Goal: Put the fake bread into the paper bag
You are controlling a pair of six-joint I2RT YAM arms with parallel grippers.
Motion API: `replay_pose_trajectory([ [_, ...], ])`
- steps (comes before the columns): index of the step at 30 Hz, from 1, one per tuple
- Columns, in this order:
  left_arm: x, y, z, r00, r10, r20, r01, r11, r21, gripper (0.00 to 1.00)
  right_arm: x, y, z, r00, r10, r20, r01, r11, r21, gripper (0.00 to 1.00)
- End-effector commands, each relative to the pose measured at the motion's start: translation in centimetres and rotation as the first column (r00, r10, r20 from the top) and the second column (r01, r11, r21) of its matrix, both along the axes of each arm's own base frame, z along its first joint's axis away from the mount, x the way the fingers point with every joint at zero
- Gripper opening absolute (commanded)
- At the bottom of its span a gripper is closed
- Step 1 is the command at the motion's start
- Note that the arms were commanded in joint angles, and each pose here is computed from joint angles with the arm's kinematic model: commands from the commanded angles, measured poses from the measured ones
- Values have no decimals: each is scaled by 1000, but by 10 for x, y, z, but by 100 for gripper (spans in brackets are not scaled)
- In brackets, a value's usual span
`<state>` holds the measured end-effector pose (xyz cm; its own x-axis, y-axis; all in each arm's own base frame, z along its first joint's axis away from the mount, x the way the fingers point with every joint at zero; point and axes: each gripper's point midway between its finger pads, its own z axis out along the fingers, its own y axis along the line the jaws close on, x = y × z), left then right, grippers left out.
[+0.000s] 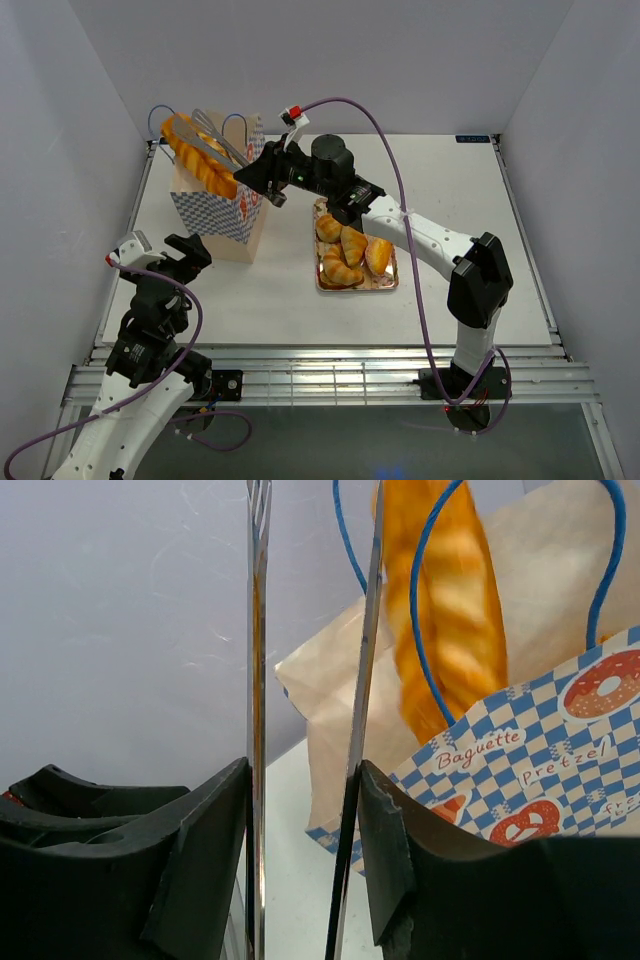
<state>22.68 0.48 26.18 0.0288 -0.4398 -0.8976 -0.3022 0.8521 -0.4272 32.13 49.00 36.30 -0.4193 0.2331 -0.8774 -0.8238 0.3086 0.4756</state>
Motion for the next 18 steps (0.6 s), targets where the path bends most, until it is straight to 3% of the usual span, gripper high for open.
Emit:
replay_pose_trajectory([
  [1,1,-3,3,1000,-19,3,19,1000,3,98,-2,-2,41,996,9,87,-17,995,94,52],
  [10,2,-5,3,1000,-27,1,27,1000,5,98,-11,-7,55,993,29,114,-41,994,98,53],
  [18,2,-4,4,1000,-25,2,25,1000,6,98,-41,-30,91,983,77,166,-97,988,119,53],
])
